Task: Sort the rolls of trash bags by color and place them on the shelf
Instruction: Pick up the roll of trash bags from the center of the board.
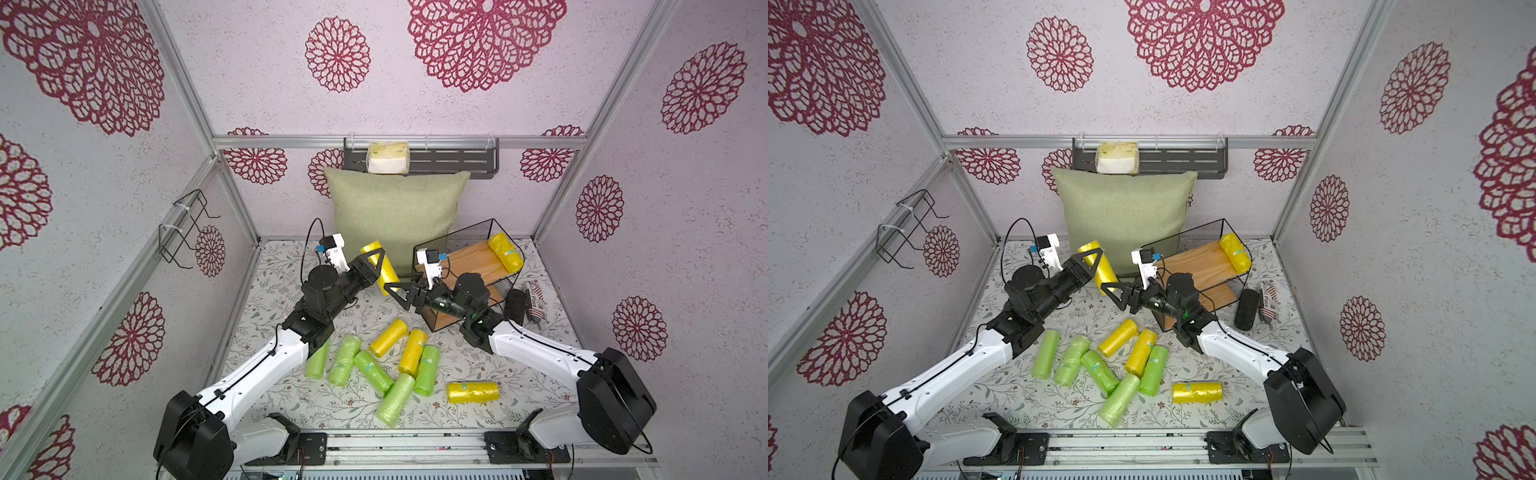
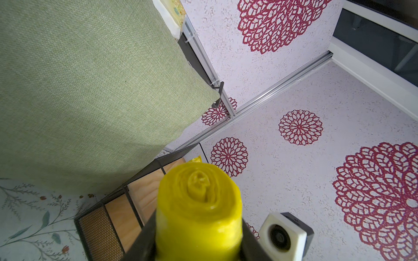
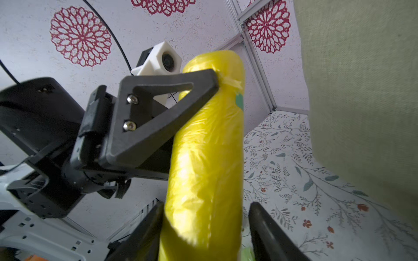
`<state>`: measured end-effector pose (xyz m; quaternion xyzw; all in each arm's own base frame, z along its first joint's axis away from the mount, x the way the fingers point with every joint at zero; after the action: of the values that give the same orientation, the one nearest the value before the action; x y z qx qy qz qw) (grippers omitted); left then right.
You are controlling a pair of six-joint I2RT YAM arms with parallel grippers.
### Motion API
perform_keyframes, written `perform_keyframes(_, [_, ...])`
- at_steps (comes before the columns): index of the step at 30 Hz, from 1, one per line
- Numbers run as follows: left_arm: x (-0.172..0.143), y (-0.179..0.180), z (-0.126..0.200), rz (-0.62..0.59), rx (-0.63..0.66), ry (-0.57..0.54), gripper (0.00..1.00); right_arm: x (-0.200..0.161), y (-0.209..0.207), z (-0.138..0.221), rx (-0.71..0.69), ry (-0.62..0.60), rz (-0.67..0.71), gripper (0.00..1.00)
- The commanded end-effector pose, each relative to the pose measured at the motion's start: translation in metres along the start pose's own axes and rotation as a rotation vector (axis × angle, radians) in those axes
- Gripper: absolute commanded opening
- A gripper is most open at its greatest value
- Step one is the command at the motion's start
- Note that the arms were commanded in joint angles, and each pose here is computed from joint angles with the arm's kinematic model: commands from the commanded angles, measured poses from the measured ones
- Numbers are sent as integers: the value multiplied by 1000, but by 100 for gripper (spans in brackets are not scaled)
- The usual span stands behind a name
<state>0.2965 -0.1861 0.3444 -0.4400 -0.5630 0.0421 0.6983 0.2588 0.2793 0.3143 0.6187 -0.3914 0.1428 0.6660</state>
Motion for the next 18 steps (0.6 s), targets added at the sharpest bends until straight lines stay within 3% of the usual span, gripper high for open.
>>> perform_keyframes(1, [11, -14, 5, -1, -63, -62, 39, 17, 25, -3, 105, -37, 43, 48])
perform_keyframes(5, [12, -12, 8, -10, -49, -78, 44, 17, 26, 1, 79, -25, 77, 35])
perform_keyframes(7, [13, -12, 10, -20, -42, -78, 54, 21, 27, 9, 40, -32, 110, 32])
perform_keyframes(12, [18, -13, 20, -121, -9, -69, 76, 37, 34, 38, -77, -42, 217, 30])
perform_keyframes(18, [24, -13, 34, -299, 56, 0, 85, 72, 23, 95, -328, -37, 304, 29])
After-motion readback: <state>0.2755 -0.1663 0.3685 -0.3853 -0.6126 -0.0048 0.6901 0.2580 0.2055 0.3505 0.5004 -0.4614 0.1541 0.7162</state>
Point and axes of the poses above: each gripper's point midway between its finger pads, its own z axis back along the fingers, its own y axis along the line the jaws close on, x = y × z, the point moved 8 cm from there along z, back along the fingers, and after that the axes turned 15 degrees about -z, right-handed, at the moved point
